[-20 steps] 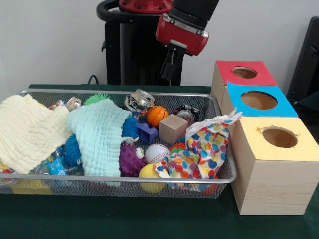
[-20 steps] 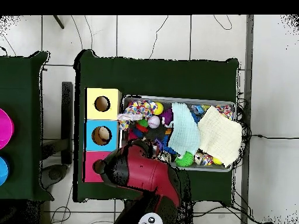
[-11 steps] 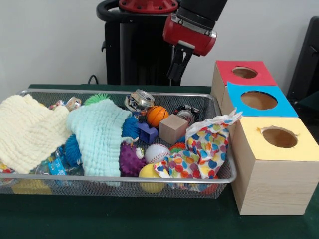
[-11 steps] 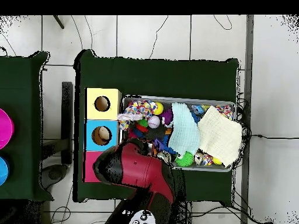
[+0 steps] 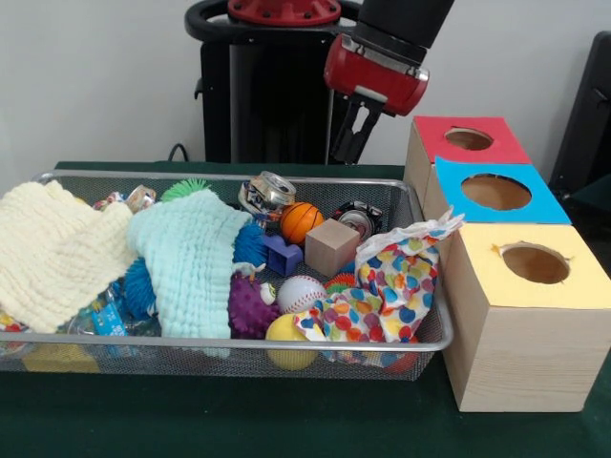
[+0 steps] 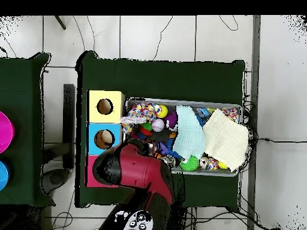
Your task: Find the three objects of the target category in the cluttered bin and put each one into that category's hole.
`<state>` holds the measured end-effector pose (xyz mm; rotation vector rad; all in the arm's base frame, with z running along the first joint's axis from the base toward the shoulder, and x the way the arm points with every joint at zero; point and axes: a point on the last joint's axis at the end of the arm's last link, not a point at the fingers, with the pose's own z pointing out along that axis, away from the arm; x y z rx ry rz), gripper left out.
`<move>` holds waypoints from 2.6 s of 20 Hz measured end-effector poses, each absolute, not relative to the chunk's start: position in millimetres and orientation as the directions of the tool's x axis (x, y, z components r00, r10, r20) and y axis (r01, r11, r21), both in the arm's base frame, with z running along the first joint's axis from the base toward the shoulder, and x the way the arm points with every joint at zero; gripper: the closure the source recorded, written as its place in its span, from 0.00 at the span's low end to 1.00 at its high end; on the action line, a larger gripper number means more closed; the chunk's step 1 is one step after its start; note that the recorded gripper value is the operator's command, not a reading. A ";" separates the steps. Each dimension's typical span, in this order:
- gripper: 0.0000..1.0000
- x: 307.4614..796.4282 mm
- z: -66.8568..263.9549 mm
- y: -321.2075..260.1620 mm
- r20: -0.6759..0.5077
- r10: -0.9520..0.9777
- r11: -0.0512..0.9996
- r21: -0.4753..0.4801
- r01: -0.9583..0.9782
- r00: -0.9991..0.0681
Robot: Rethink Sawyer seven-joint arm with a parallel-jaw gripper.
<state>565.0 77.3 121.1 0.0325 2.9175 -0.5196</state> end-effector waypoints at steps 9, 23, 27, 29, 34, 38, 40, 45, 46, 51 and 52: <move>1.00 571.1 119.7 101.2 -0.170 -0.019 0.939 -0.342 0.041 -0.985; 1.00 598.8 111.4 129.3 -0.190 -0.014 0.945 -0.324 0.050 -0.982; 1.00 599.9 112.6 126.0 -0.192 -0.008 0.945 -0.324 0.056 -0.981; 1.00 600.9 114.0 123.8 -0.195 -0.004 0.944 -0.323 0.060 -0.981; 1.00 606.6 119.0 112.9 -0.205 0.014 0.944 -0.320 0.080 -0.979; 1.00 610.0 121.7 102.2 -0.210 0.033 0.944 -0.315 0.100 -0.977; 1.00 611.8 121.6 97.6 -0.212 0.043 0.945 -0.310 0.109 -0.976; 1.00 619.6 111.9 77.2 -0.216 0.081 0.949 -0.281 0.141 -0.973; 1.00 619.8 109.5 73.9 -0.211 0.084 0.950 -0.277 0.142 -0.974; 1.00 615.1 92.7 56.3 -0.175 0.084 0.956 -0.265 0.129 -0.981; 1.00 613.9 89.6 54.5 -0.169 0.084 0.957 -0.262 0.126 -0.982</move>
